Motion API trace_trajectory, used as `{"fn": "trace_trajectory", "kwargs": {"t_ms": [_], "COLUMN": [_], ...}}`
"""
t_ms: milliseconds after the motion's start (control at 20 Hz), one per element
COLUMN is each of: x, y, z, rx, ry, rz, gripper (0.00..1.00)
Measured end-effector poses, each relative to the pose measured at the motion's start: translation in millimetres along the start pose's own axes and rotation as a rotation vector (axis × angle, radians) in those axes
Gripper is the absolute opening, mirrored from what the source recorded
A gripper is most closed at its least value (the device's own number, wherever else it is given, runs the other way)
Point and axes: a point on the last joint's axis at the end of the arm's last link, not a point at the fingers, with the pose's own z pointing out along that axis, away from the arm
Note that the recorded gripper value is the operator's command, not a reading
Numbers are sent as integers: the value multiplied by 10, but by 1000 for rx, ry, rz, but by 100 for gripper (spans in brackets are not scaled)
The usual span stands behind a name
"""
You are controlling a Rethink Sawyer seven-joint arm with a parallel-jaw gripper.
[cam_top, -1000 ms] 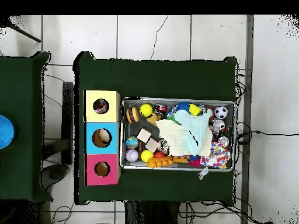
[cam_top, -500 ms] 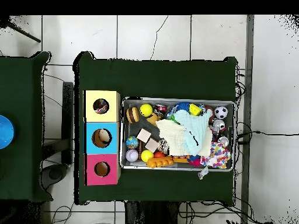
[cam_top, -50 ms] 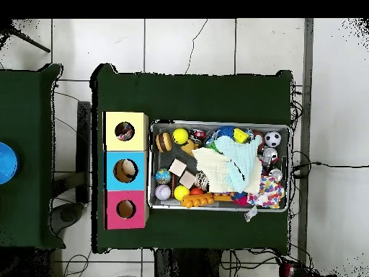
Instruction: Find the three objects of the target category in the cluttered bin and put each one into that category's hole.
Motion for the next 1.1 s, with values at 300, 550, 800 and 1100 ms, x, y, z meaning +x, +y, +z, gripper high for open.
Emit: {"fn": "trace_trajectory", "kwargs": {"t_ms": [300,550,800,1100], "x": [-142,-137,-120,-205], "y": [178,278,325,328], "z": [218,456,650,683], "rx": [-54,-92,-107,-90], "ry": [-30,-34,-32,-18], "rz": [-10,-4,-2,-57], "gripper": [100,100,100,100]}}
